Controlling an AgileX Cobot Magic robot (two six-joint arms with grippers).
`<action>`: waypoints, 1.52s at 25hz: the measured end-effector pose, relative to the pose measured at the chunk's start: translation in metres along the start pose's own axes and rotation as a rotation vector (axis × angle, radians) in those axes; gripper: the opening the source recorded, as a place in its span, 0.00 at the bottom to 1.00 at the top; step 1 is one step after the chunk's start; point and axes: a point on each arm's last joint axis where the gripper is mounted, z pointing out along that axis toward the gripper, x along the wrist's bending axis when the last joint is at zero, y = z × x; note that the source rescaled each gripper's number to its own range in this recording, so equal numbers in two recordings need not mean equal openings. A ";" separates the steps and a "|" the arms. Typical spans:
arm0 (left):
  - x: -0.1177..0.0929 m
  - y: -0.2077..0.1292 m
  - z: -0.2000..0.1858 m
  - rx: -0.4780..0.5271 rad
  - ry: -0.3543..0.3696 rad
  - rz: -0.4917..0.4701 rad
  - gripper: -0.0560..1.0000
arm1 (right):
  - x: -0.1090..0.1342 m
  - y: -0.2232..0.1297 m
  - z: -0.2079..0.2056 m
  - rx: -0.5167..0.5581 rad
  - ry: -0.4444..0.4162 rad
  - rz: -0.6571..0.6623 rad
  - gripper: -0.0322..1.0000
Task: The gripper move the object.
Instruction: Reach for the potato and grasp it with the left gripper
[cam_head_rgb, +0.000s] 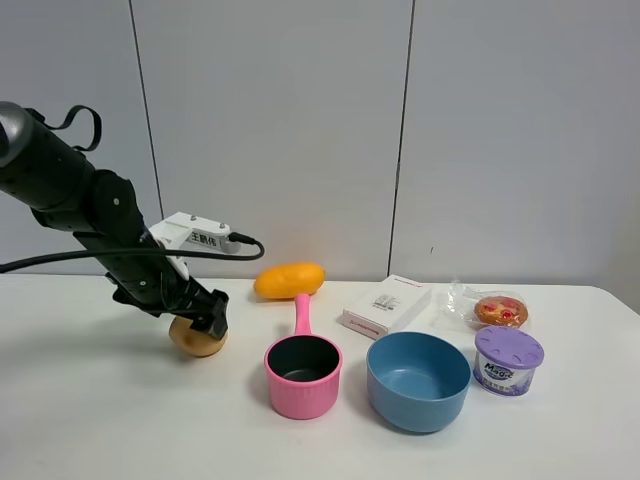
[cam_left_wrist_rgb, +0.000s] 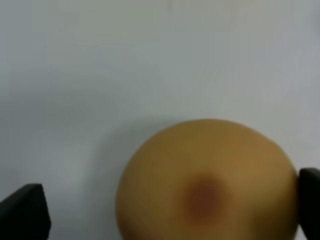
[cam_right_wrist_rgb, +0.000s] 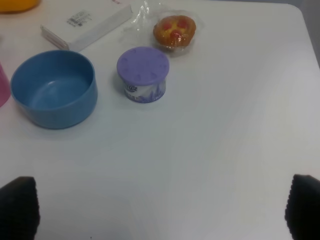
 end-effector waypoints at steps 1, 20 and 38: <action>-0.001 0.000 0.002 -0.001 0.000 0.003 1.00 | 0.000 0.000 0.000 0.000 0.000 0.000 1.00; -0.022 0.004 0.004 -0.028 -0.024 0.047 1.00 | 0.000 0.000 0.000 0.000 0.000 0.000 1.00; -0.022 0.005 0.004 -0.031 -0.024 0.048 0.17 | 0.000 0.000 0.000 0.000 0.000 0.000 1.00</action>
